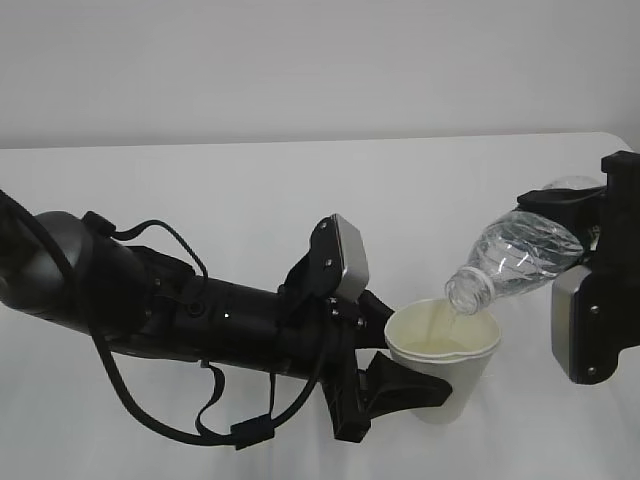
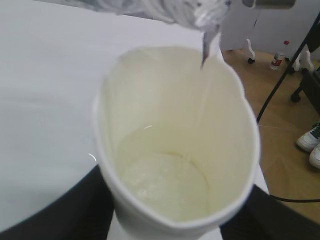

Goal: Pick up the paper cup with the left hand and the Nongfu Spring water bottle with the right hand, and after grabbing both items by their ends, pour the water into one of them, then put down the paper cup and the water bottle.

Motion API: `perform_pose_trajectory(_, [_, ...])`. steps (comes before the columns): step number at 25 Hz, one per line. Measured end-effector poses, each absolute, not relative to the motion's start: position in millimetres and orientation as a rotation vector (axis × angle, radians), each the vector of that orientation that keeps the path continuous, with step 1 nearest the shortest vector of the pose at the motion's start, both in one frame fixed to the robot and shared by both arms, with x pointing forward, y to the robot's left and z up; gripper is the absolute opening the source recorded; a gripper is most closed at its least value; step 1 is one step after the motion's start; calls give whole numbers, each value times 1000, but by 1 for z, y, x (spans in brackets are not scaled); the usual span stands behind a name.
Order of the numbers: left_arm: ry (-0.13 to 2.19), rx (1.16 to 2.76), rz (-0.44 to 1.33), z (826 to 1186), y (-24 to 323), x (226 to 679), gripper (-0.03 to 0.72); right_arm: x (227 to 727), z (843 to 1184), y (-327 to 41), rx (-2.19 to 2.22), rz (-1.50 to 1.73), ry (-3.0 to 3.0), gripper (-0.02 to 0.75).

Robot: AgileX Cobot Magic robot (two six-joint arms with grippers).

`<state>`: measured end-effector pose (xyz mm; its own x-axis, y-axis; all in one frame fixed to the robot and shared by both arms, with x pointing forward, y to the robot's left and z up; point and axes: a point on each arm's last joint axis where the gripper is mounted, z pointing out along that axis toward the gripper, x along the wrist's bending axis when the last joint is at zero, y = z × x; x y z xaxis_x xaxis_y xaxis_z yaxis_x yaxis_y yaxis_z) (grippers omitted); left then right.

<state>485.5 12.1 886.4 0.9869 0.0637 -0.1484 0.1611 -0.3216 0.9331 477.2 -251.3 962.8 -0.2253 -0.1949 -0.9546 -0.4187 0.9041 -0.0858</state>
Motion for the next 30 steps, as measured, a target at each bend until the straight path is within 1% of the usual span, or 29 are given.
perform_pose_trajectory(30, [161, 1902, -98, 886, 12, 485, 426, 477, 963, -251, -474, 210, 1804, 365])
